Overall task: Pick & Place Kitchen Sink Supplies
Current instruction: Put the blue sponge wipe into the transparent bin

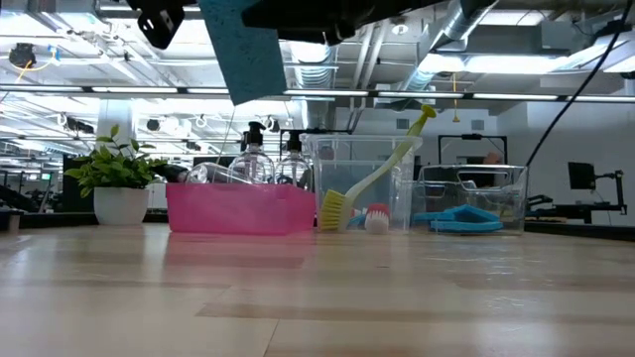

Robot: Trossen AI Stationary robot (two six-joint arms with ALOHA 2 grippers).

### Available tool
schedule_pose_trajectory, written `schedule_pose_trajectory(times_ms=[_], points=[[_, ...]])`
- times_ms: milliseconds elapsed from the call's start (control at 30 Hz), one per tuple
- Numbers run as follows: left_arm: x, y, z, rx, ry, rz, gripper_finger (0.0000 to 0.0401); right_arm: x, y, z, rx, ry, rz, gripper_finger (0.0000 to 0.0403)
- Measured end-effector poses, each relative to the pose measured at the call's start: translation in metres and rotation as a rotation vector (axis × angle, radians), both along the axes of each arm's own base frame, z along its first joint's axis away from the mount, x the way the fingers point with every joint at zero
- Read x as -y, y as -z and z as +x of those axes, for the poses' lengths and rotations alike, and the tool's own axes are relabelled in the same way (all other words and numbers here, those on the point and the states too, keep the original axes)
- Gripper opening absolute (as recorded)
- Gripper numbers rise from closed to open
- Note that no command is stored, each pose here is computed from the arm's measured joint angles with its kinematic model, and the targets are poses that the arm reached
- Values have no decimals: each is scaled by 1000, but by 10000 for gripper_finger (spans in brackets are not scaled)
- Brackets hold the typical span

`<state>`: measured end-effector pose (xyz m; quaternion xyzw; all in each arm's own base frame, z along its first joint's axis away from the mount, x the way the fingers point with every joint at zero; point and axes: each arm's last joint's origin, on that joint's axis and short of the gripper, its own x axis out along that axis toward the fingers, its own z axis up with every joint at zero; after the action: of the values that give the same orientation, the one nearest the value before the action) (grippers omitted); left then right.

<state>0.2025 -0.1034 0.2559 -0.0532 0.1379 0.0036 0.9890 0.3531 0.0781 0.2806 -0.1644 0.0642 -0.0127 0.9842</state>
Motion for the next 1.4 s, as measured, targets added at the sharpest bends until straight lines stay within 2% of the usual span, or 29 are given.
schedule_pose_trajectory(times_ms=[200,300,400,567,600,700,833,1033,1200,1400], points=[[0,-1,0,13,0,-7,3,4,-4,2,9,-9,5,265],[0,-2,1,20,-1,-8,3,4,-4,2,1,-8,10,240],[-1,-2,1,23,-8,-10,3,4,-3,2,-3,-7,12,184],[-5,-4,4,37,-31,-18,3,3,-3,2,-10,-12,11,34],[-6,-4,4,42,-36,-22,4,3,-3,1,-14,-15,12,19],[-9,-6,6,60,-45,-35,16,4,-4,-1,-22,-19,37,18],[-16,-6,9,62,-77,-34,56,6,-14,-10,-42,-17,31,6],[-31,-19,4,117,-141,-52,117,13,-37,-40,-101,11,46,4],[-44,-34,-7,192,-177,-84,141,23,-65,-75,-84,106,137,3],[-48,-44,-15,246,-183,-115,144,45,-103,-138,49,373,282,2]])
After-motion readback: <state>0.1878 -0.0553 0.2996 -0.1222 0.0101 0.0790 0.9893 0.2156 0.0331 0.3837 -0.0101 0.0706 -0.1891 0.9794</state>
